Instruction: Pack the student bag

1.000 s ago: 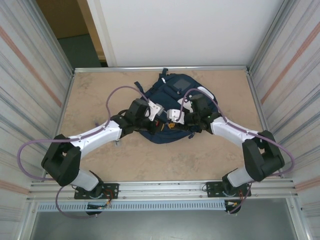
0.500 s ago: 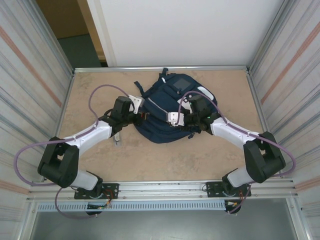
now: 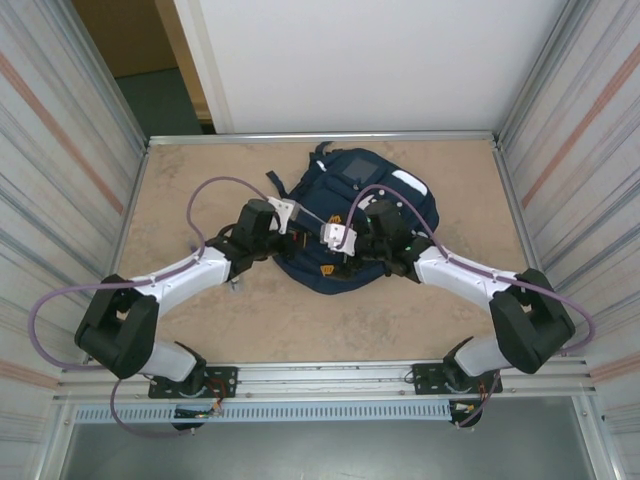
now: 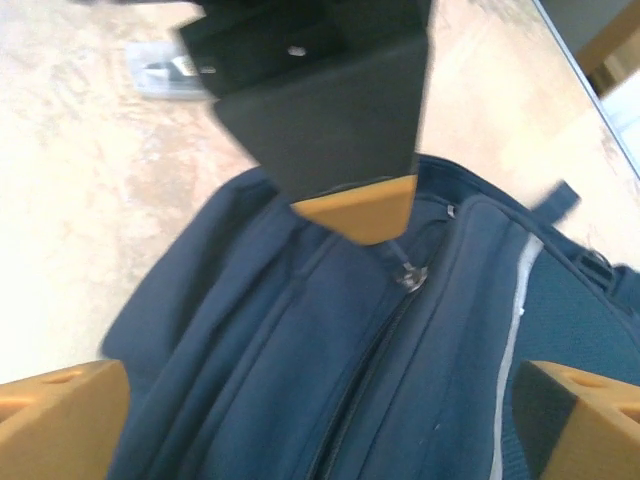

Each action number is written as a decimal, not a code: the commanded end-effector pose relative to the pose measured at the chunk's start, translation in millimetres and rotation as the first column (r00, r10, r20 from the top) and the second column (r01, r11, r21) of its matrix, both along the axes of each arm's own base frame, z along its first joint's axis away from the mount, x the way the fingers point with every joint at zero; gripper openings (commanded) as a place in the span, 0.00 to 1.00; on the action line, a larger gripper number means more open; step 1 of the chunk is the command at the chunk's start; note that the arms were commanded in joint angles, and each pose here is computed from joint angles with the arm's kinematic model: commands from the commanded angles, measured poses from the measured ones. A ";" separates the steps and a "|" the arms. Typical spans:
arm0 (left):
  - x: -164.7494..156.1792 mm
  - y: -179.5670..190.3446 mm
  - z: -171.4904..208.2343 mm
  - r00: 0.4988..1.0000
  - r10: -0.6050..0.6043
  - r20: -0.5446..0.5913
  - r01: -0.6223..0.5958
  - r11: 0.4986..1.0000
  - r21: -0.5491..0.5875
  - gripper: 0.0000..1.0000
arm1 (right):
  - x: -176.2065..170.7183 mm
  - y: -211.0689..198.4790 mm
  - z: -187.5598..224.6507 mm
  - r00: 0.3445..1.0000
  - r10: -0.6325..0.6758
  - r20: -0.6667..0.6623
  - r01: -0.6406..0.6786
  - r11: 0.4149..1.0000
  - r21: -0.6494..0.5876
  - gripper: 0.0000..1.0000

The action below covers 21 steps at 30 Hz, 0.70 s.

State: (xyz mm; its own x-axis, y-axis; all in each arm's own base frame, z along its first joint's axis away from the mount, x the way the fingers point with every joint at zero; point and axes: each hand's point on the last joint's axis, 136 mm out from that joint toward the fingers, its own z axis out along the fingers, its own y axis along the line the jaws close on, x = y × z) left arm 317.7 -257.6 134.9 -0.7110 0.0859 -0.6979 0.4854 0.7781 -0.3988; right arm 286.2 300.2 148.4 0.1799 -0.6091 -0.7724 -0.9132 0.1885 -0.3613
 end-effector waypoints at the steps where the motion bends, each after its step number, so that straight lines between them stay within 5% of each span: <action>1: -11.0 -17.2 15.2 0.997 0.015 -0.077 -0.028 0.986 -0.166 0.00 | 22.4 -9.0 -16.7 0.989 -0.146 -0.021 0.146 0.989 -0.024 1.00; 5: -16.6 -26.3 15.4 0.998 0.008 -0.069 -0.019 0.988 -0.155 0.00 | 38.6 -22.7 -28.9 0.970 -0.243 -0.010 0.242 0.968 -0.072 0.89; 14: -13.7 -6.7 6.2 0.997 0.081 0.002 -0.080 0.995 -0.052 0.00 | 26.5 -38.9 -35.9 0.965 -0.257 -0.061 0.244 0.956 -0.164 0.06; 21: 35.8 54.4 -17.5 0.937 0.262 0.229 -0.314 0.921 0.229 0.00 | -5.5 -77.9 -35.9 0.984 -0.145 -0.103 0.106 0.942 -0.318 0.00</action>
